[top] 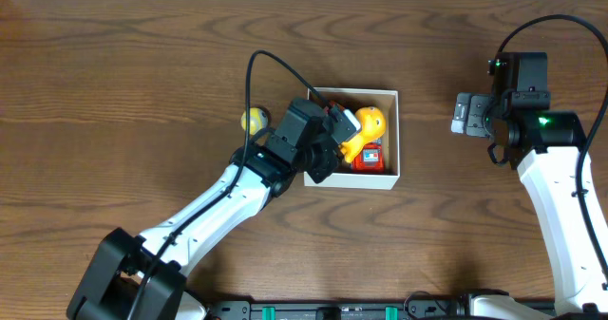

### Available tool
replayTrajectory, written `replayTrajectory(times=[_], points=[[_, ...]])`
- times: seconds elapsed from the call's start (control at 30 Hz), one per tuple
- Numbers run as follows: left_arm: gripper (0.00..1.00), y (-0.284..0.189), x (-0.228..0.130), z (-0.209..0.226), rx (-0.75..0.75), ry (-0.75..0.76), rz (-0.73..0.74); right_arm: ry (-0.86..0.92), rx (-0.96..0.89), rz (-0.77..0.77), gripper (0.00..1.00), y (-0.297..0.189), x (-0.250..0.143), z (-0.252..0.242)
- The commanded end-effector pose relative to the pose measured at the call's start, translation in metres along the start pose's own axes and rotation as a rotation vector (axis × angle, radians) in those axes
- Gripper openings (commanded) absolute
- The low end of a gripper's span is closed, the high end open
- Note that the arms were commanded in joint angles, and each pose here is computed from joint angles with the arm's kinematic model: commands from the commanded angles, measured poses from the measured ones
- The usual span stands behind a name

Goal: Pack container
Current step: 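Lift the dinosaur and carry it over the box, then lower the dinosaur into the box beside the toy robot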

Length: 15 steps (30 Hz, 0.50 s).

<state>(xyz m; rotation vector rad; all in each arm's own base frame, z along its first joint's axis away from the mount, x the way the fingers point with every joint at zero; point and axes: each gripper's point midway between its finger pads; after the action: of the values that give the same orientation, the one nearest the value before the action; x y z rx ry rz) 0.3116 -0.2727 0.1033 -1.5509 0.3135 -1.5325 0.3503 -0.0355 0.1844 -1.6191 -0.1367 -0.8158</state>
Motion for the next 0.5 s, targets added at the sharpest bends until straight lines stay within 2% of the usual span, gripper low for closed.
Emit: replayTrajectory(times=[0.0,0.3,0.33,0.37,0.4,0.47], points=[[0.06,-0.004,-0.001,0.01,0.048,0.017,0.03,0.029,-0.006,-0.015,0.99,-0.002,0.005,-0.003],[0.07,-0.006,-0.029,0.004,0.041,0.0,0.15,0.028,-0.006,-0.015,0.99,-0.002,0.005,-0.003],[0.13,-0.006,-0.029,0.004,0.04,-0.001,0.152,0.028,-0.006,-0.015,0.99,-0.002,0.005,-0.003],[0.31,-0.006,-0.029,0.004,0.039,-0.001,0.152,0.028,-0.006,-0.015,0.99,-0.002,0.005,-0.003],[0.43,-0.006,-0.029,0.004,0.04,-0.001,0.152,0.028,-0.006,-0.015,0.99,-0.002,0.005,-0.003],[0.51,-0.006,-0.029,0.004,0.04,0.0,0.151,0.029,-0.006,-0.015,0.99,-0.002,0.005,-0.003]])
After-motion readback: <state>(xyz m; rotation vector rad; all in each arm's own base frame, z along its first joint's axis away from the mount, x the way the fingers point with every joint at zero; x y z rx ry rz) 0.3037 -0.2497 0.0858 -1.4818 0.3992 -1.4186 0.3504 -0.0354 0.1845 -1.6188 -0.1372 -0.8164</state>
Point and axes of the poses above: each gripper's point midway between its finger pads, its own y axis out along the fingers, its own z axis along the line the jaws close on, x = y × z, and after that the axes turned 15 degrees about y, right-handed
